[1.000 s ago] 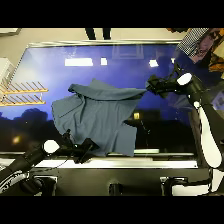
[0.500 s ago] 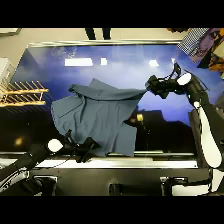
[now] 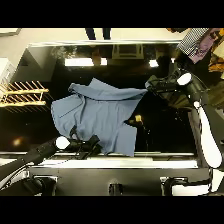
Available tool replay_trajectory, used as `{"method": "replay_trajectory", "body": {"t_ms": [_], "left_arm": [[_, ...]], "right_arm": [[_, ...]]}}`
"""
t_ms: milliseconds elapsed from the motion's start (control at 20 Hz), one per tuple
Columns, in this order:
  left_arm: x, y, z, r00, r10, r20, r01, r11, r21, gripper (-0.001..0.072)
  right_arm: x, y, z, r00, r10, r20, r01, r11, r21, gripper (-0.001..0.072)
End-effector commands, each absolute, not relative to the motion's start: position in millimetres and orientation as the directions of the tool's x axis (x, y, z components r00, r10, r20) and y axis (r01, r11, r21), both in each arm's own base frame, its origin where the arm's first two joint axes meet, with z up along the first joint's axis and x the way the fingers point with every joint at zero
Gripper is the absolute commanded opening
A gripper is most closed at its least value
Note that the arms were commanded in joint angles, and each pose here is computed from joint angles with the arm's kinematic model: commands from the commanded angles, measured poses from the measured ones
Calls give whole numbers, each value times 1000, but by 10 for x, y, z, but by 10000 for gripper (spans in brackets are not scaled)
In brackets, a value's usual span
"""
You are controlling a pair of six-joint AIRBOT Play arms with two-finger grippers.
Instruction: Fold the clothes and pants, and hang the long-sleeved shirts on hangers.
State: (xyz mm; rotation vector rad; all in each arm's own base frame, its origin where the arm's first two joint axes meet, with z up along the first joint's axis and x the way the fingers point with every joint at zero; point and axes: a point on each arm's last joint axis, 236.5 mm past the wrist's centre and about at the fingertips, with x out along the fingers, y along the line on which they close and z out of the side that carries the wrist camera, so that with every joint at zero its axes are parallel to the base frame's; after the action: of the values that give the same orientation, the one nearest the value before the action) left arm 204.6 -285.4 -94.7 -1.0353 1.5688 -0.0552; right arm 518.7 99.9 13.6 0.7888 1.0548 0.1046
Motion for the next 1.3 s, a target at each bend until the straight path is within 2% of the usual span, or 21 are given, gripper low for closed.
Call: {"method": "replay_trajectory", "body": {"t_ms": [0,100,200,300,400,500,650,800,1000,1100,1250], "left_arm": [[2353,-2943,-699,159,-657,-737,-486,598,-637,15],[2686,-2904,-398,236,-679,-696,-419,575,-703,14],[3116,-2772,69,337,-699,-631,-297,557,-775,14],[3556,-2529,786,458,-711,-533,-105,552,-827,14],[3837,-2188,1719,579,-707,-406,109,561,-821,14],[3850,-1806,2697,681,-681,-271,286,587,-757,14],[3469,-1287,3928,803,-591,-77,425,658,-622,14],[2858,-970,4702,873,-478,95,456,735,-502,14],[2309,-697,4971,935,-308,175,354,799,-486,14],[2183,-567,4981,957,-228,179,287,821,-493,14],[2292,-467,4832,974,-196,118,229,831,-507,14]], "right_arm": [[5202,997,232,535,433,-726,270,726,633,33],[5254,957,442,586,418,-694,244,726,643,32],[5358,871,860,687,381,-618,184,732,656,32],[5402,717,1434,799,316,-511,114,755,645,31],[5301,521,2051,885,233,-403,75,784,616,31],[5039,329,2651,940,150,-306,48,830,555,31],[4382,169,3560,987,79,-139,-4,882,472,31],[3465,147,4448,994,66,83,-95,904,418,31],[2320,156,5138,947,66,314,-189,905,380,31],[2042,159,5255,929,67,365,-217,896,387,31],[2151,163,5175,941,69,330,-210,886,414,31]]}}
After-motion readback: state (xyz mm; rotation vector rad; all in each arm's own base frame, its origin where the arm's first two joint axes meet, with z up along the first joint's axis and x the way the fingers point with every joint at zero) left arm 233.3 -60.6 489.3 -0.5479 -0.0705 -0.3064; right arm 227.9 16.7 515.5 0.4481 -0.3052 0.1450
